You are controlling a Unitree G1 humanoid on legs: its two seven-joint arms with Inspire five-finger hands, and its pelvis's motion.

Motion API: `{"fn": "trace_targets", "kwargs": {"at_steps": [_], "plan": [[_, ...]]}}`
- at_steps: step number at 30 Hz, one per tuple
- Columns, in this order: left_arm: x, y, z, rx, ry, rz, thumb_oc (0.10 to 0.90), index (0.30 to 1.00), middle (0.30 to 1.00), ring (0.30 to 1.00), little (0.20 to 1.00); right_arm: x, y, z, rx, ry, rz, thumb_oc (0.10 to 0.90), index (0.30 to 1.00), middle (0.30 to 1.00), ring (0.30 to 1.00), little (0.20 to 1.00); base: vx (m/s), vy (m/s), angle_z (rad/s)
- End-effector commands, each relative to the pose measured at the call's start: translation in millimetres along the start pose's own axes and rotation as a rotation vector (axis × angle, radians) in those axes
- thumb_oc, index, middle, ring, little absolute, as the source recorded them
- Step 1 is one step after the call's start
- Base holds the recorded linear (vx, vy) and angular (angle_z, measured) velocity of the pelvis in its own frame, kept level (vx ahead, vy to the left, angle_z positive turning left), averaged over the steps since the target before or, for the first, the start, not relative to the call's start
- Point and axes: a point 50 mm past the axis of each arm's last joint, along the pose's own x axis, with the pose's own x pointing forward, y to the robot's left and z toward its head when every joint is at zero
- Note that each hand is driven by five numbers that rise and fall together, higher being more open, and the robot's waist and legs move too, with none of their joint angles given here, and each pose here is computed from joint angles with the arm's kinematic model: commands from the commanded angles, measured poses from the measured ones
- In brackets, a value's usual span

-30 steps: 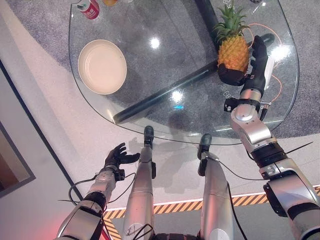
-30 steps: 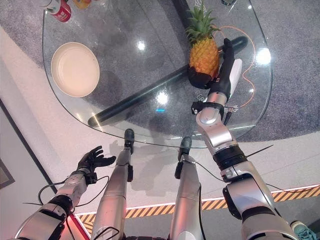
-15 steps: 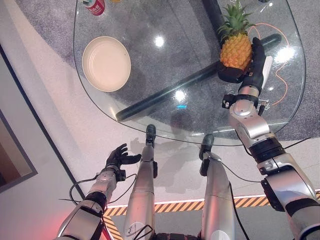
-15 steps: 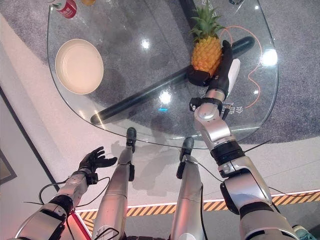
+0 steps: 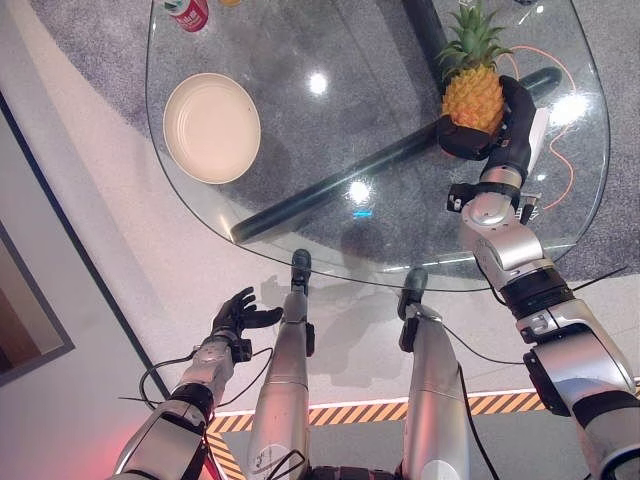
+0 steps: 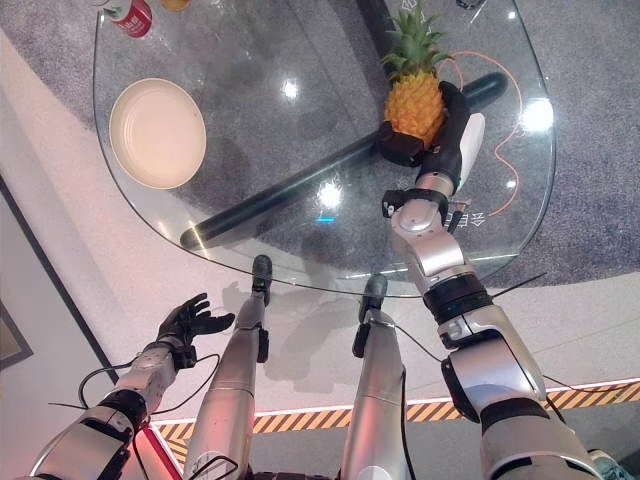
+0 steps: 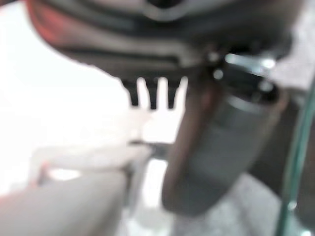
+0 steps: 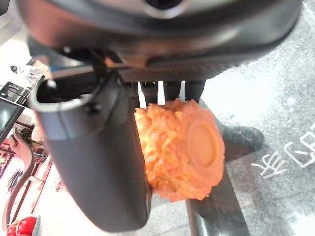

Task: Pick up the fruit to the plate

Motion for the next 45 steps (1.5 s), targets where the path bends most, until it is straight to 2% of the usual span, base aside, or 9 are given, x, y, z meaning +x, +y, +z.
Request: {"fn": "trace_targets", "kwargs": {"at_steps": [1, 8, 15, 20, 32, 45], "plan": [[-2, 19, 8, -0.226, -0.067, 0.122, 0.8, 0.9, 0.9, 0.9, 0.9, 8, -8, 13, 0.0, -0.057, -0.003, 0.1, 0.3, 0.3, 0.3, 0.2, 0.0, 0.0, 0.0], [-2, 36, 57, -0.581, -0.274, 0.254, 0.8, 0.9, 0.9, 0.9, 0.9, 7, -10, 9, 0.002, -0.068, -0.028, 0.1, 0.3, 0.3, 0.3, 0.2, -0.01, -0.02, 0.01], [-11, 51, 123, -0.795, -0.524, 0.368, 0.8, 0.9, 0.9, 0.9, 0.9, 5, -9, 18, -0.007, -0.133, -0.041, 0.1, 0.3, 0.3, 0.3, 0.2, -0.02, -0.03, 0.03], [-21, 51, 162, -0.885, -0.684, 0.333, 0.8, 0.9, 0.9, 0.9, 0.9, 2, -11, 24, -0.019, -0.189, -0.043, 0.1, 0.3, 0.3, 0.3, 0.2, 0.0, 0.0, 0.0], [-51, 56, 223, -0.957, -0.939, 0.343, 0.8, 0.9, 0.9, 0.9, 0.9, -7, -15, 38, -0.023, -0.319, -0.046, 0.1, 0.3, 0.3, 0.3, 0.2, 0.0, -0.003, 0.01], [-94, 34, 257, -0.811, -1.267, 0.324, 0.8, 0.9, 0.9, 0.9, 0.9, -28, -12, 58, -0.054, -0.539, -0.012, 0.1, 0.3, 0.3, 0.3, 0.2, 0.0, 0.0, 0.0]]}}
